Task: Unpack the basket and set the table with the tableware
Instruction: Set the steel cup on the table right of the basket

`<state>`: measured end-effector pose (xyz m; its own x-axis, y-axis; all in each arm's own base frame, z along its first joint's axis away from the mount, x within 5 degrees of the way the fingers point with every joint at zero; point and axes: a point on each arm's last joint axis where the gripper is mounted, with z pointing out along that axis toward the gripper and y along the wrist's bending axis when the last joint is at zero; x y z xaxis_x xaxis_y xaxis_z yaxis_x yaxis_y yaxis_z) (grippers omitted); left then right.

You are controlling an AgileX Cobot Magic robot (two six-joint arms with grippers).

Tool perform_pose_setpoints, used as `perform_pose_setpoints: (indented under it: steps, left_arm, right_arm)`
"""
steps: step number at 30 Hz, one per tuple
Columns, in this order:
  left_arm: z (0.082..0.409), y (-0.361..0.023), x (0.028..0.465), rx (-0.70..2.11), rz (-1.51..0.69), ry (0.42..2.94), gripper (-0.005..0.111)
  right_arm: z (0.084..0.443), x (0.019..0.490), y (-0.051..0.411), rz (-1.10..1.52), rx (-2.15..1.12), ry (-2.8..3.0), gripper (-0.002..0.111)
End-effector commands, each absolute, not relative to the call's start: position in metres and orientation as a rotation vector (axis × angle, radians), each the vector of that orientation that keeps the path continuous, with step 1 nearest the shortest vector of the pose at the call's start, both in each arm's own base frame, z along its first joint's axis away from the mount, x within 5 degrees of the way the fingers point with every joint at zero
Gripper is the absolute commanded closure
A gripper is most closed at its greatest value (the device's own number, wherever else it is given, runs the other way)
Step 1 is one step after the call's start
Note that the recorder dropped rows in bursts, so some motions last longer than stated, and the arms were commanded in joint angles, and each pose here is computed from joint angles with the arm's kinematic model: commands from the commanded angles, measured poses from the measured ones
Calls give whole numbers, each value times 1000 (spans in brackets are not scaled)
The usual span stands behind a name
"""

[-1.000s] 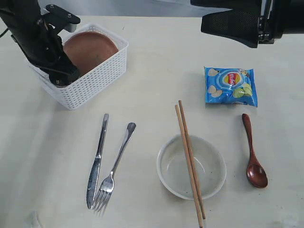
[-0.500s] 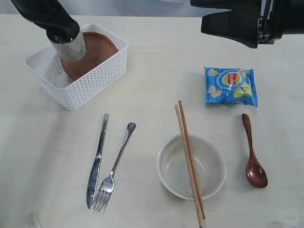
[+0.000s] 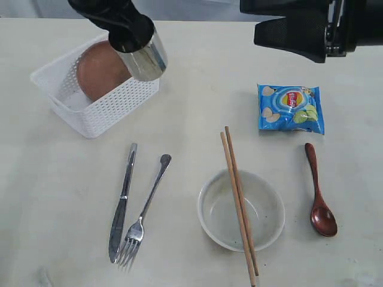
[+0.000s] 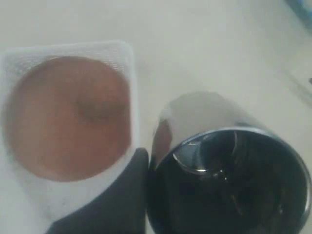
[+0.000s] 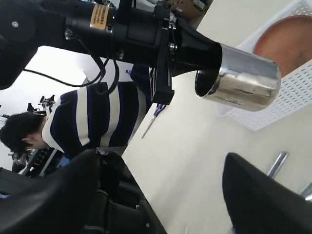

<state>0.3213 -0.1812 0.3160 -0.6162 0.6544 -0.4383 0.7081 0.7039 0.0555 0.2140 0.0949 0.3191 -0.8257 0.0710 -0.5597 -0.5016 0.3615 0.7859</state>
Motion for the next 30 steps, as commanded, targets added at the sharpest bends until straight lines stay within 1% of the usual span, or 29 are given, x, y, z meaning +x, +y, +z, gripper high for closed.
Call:
perform_pose_setpoints:
  steps: [1,2,5,8,10,14,17,21,30]
  left_arm:
    - [307,-194,320,1104,-183,2486,107]
    - [300,-196,322,1114,-184,2513,107]
    - [281,-199,327,1141,-184,2582,107]
    - [263,-203,332,1153,-191,2628,107]
    - [250,-206,335,1167,-214,2671,107]
    - [236,-212,340,1198,-218,2659,107]
    - [229,-215,342,1210,-207,2661,107]
    - [209,-216,346,1255,-151,2694,107]
    - [189,-219,352,1270,-129,2715,107]
  right_arm:
    - [317,208,93,1427,-489,2156,49]
    - [315,208,93,1409,-505,2170,54]
    - [316,206,92,1398,-515,2171,65]
    - [319,203,92,1387,-530,2159,70]
    - [319,201,92,1363,-555,2159,70]
    - [319,201,91,1350,-574,2157,70]
    - [319,201,91,1342,-589,2149,70]
    - [318,201,91,1331,-607,2143,70]
    - [315,201,90,1285,-633,2174,70]
